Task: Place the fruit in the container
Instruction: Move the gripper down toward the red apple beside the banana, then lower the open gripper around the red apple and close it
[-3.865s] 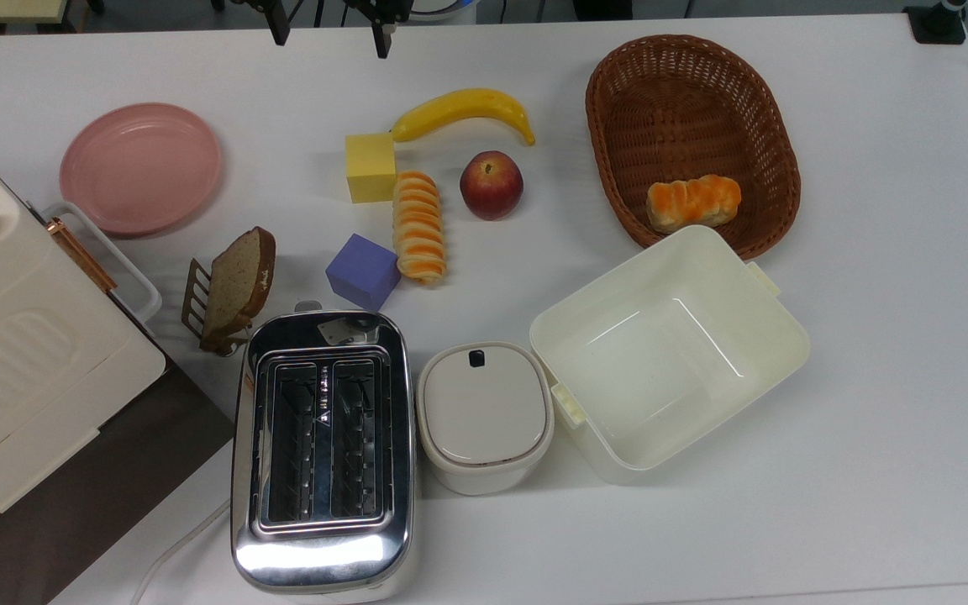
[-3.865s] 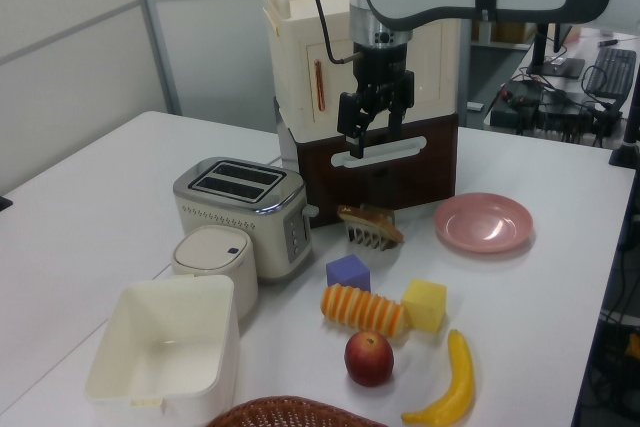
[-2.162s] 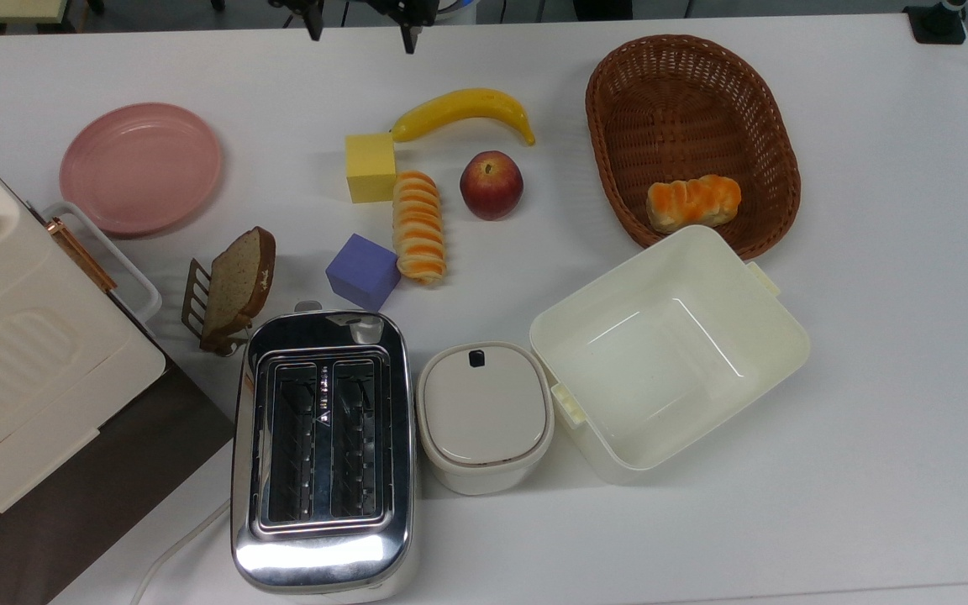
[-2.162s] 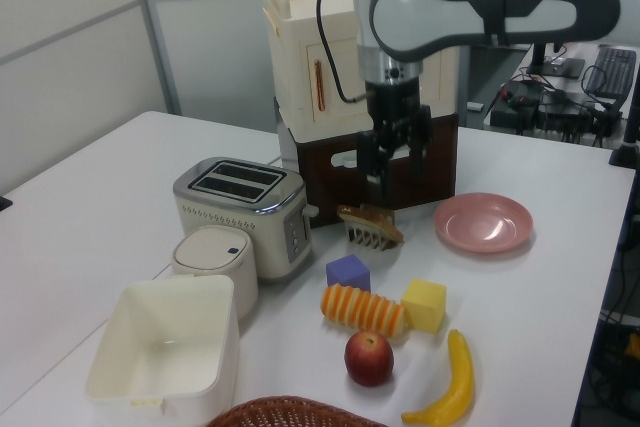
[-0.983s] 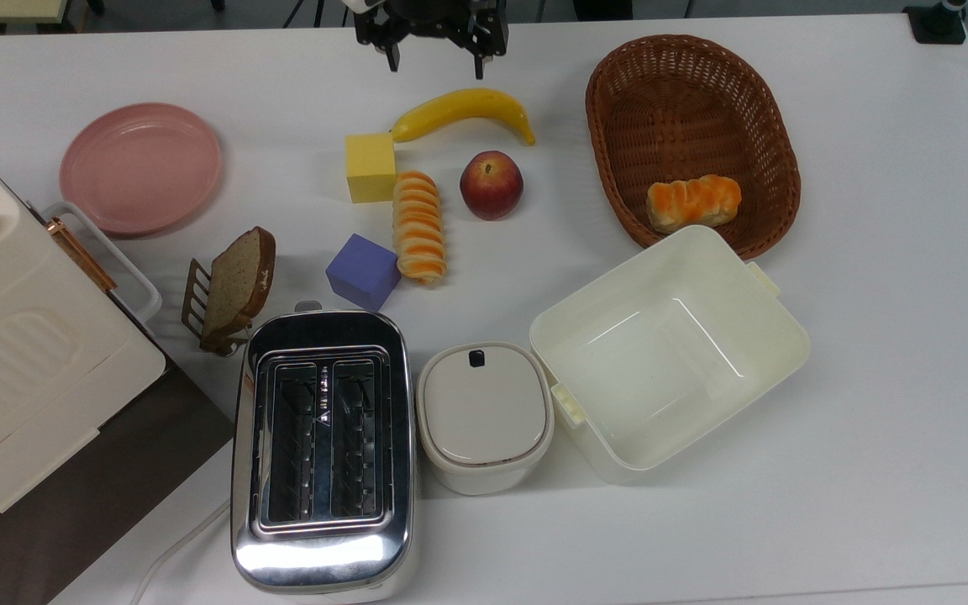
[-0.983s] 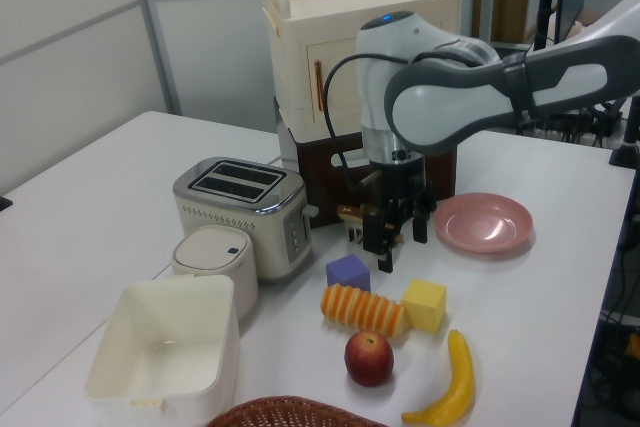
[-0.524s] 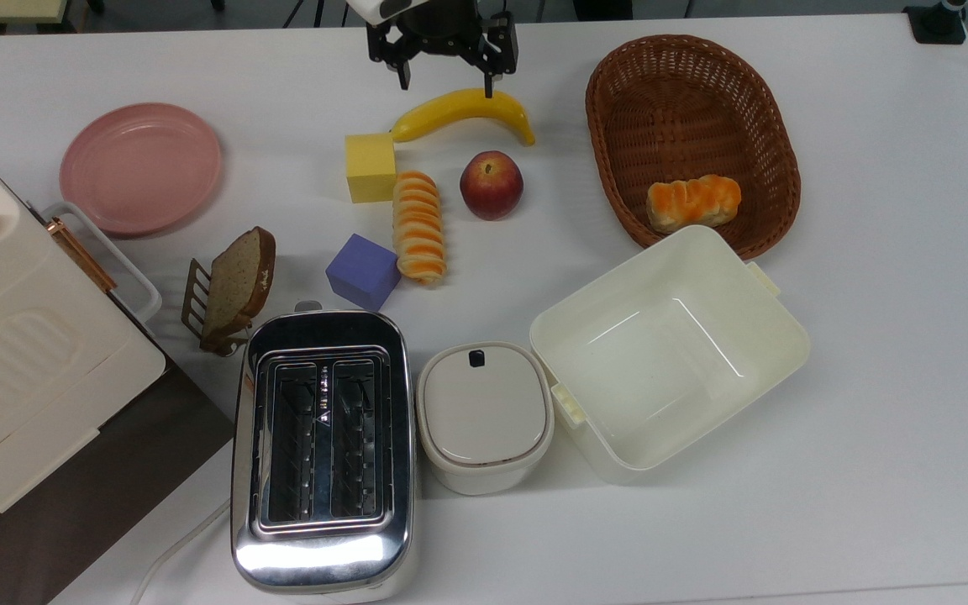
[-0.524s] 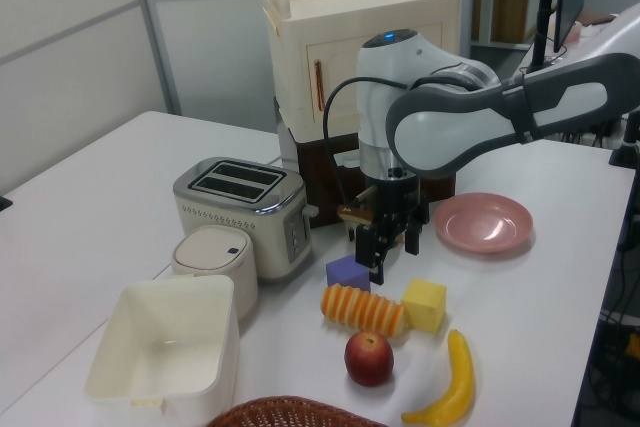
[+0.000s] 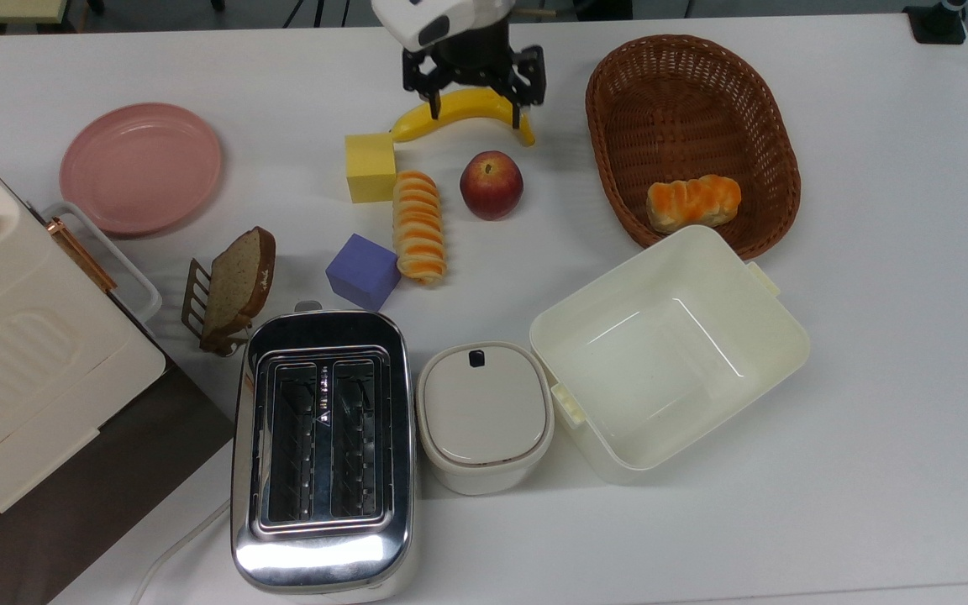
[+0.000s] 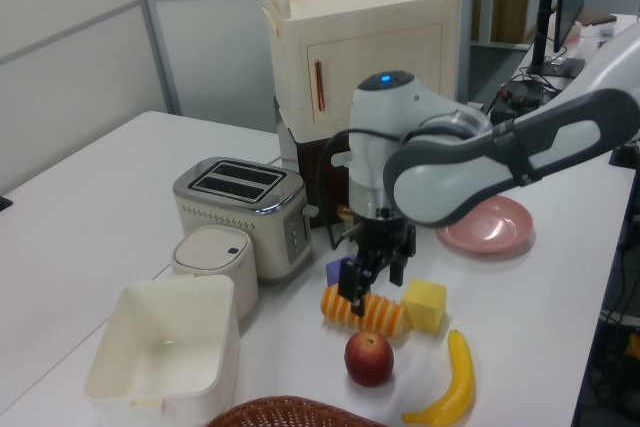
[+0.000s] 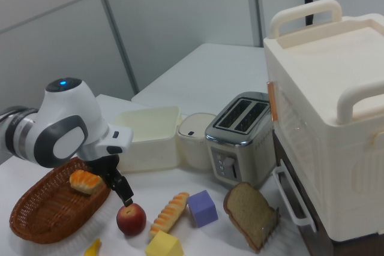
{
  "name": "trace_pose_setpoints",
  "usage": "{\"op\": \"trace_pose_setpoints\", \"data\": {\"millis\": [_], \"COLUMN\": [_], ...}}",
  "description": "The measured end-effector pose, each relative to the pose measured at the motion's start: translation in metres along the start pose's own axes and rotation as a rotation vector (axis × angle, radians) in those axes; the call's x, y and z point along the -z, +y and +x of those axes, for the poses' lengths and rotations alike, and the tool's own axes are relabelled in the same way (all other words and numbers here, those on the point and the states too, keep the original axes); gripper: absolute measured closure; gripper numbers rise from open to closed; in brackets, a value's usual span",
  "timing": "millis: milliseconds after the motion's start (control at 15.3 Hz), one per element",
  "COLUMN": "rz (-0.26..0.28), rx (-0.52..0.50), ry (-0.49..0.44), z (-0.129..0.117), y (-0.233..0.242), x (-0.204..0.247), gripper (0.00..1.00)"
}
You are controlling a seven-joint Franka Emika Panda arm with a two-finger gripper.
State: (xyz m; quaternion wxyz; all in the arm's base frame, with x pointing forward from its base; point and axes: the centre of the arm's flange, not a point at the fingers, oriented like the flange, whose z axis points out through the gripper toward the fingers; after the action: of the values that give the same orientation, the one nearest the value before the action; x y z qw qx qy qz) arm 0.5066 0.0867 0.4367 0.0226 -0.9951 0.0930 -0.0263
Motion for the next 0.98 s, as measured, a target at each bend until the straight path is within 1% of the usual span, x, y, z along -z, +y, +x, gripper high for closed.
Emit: {"op": "trace_pose_setpoints", "data": {"millis": [131, 328, 590, 983], "rz": [0.002, -0.013, -0.057, -0.066], "rx": [-0.040, -0.067, -0.117, -0.156], "ry": [0.002, -0.028, -0.022, -0.033], "z": [0.002, 0.005, 0.008, 0.007], "y": [-0.004, -0.004, -0.013, -0.018], "x": [-0.012, -0.033, -0.059, -0.068], "gripper": [0.00, 0.00, 0.00, 0.00]}}
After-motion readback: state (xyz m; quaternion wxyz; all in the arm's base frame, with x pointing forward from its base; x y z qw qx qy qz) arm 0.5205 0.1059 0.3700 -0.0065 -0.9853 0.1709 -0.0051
